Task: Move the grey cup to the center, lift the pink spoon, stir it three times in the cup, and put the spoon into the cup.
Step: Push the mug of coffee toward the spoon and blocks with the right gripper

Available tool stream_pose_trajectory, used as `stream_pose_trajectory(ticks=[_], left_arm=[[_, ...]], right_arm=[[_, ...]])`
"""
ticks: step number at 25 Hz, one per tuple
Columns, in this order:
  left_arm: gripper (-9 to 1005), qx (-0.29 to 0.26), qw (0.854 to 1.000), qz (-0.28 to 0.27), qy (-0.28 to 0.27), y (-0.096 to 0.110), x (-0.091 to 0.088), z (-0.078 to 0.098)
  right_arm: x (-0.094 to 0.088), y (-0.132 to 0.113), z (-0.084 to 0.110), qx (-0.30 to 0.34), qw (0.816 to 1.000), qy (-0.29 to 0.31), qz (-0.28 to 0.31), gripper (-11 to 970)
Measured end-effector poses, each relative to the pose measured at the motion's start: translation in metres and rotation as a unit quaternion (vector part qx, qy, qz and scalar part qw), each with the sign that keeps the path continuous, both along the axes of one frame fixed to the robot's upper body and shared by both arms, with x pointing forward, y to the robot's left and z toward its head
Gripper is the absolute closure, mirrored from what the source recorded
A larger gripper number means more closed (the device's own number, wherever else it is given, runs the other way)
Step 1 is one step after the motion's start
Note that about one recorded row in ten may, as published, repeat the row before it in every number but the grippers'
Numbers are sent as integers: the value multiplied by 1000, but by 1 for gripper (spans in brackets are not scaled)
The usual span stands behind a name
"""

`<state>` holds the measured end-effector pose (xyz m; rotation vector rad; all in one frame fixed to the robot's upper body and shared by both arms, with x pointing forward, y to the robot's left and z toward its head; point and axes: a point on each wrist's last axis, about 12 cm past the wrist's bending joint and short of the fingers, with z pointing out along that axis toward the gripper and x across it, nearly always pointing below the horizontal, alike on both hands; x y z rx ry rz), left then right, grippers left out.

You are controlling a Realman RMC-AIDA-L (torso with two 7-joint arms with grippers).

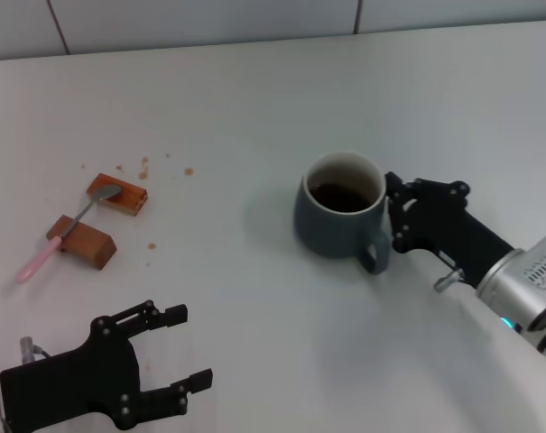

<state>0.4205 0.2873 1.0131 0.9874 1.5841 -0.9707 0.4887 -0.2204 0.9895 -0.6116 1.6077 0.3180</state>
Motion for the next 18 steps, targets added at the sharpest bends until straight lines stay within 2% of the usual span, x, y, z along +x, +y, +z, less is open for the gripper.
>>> stream_pose_trajectory(ticks=[13, 18], left_arm=[[186, 0, 1000, -5, 2, -1, -1, 0], [186, -1, 1000, -5, 2, -2, -1, 0]], right_arm=[[17, 45, 10, 9, 997, 19, 69, 959], [21, 55, 13, 12, 997, 23, 78, 959]])
